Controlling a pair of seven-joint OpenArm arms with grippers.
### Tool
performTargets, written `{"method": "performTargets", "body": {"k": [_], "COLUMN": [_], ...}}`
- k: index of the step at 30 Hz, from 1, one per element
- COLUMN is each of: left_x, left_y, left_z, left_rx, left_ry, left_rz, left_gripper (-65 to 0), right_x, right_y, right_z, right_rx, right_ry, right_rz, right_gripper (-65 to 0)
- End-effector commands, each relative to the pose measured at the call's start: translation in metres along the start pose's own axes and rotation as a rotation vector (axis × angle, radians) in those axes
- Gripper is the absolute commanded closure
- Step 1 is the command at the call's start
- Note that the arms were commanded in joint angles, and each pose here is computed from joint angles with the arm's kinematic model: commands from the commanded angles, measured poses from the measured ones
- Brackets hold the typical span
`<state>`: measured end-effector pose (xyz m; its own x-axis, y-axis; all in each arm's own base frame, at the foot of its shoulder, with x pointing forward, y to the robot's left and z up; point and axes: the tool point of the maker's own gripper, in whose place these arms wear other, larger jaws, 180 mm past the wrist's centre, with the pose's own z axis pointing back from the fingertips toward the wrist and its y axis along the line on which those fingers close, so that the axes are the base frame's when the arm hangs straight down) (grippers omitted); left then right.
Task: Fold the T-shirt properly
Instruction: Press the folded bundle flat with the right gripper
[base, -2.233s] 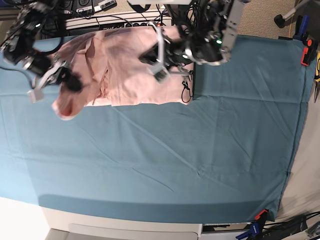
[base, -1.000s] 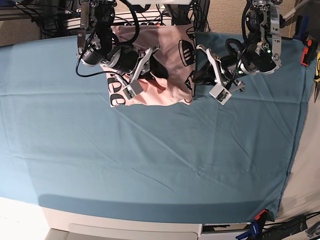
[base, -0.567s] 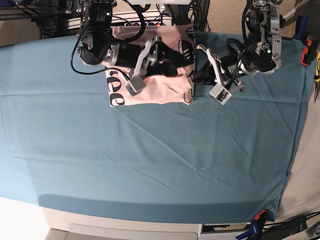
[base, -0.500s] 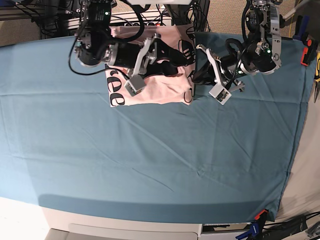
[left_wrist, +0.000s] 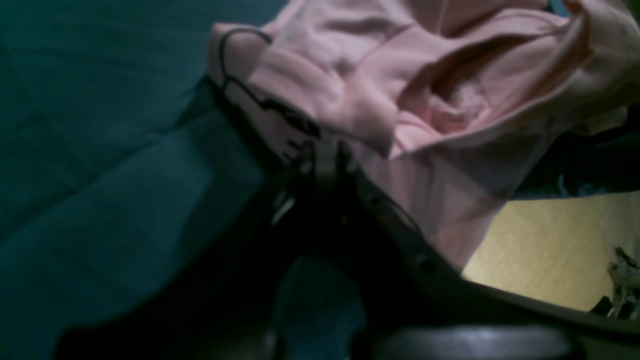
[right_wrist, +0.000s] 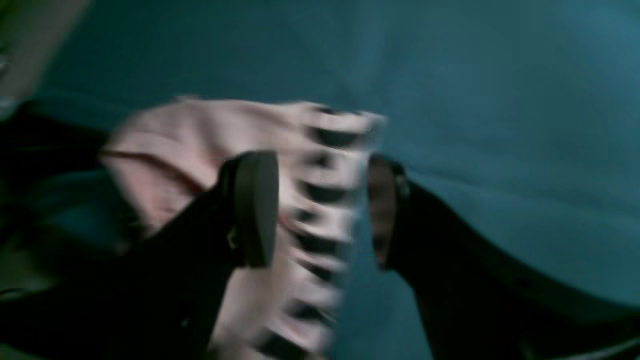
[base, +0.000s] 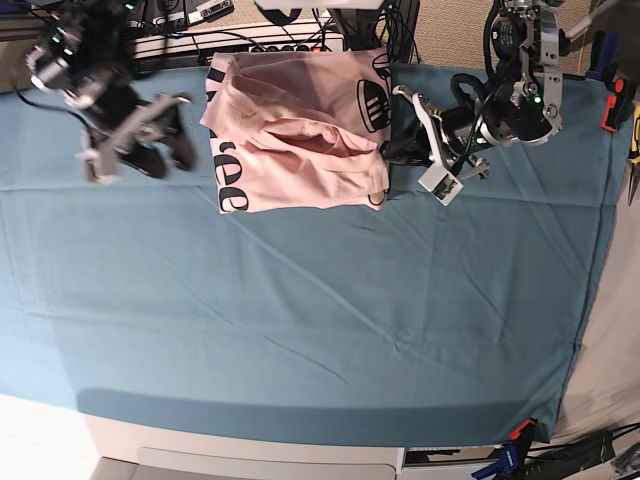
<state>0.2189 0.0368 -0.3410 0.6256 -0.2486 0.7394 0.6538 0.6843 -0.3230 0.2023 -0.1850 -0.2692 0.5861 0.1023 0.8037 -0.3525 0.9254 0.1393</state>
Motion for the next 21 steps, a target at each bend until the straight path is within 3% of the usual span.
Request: {"method": "performTargets", "body": {"k": [1, 10, 12, 16, 21], "left_x": [0.012, 0.015, 0.014, 0.015, 0.015], "left_y": [-0.003, -0.01, -0.01, -0.01, -0.01], "left_z": [0.003, 0.003, 0.003, 0.003, 0.003], "left_rx": [-0.012, -0.047, -0.047, -0.047, -0.05], "left_ry": [-0.046, -0.064, -0.058, -0.059, -0.062], "left_rz": [-0.014, -0.024, -0.024, -0.024, -0.022], "left_gripper": [0.0, 0.0, 0.0, 0.0, 0.0], "right_x": [0.004, -0.039, -0.044, -0.035, -0.026], "right_y": [0.0, 0.024, 0.024, 0.027, 0.017], "right_z": [0.006, -0.012, -0.019, -0.024, -0.023], "right_rx": [0.002, 0.078, 0.055, 0.05, 0.017], "right_ry": [-0.021, 0.136, 0.164, 0.117, 0.088], "right_rz": [0.01, -0.001, 0.034, 0.032, 0.039], "right_gripper": [-29.4, -28.4, -22.3, -0.8, 0.0]}}
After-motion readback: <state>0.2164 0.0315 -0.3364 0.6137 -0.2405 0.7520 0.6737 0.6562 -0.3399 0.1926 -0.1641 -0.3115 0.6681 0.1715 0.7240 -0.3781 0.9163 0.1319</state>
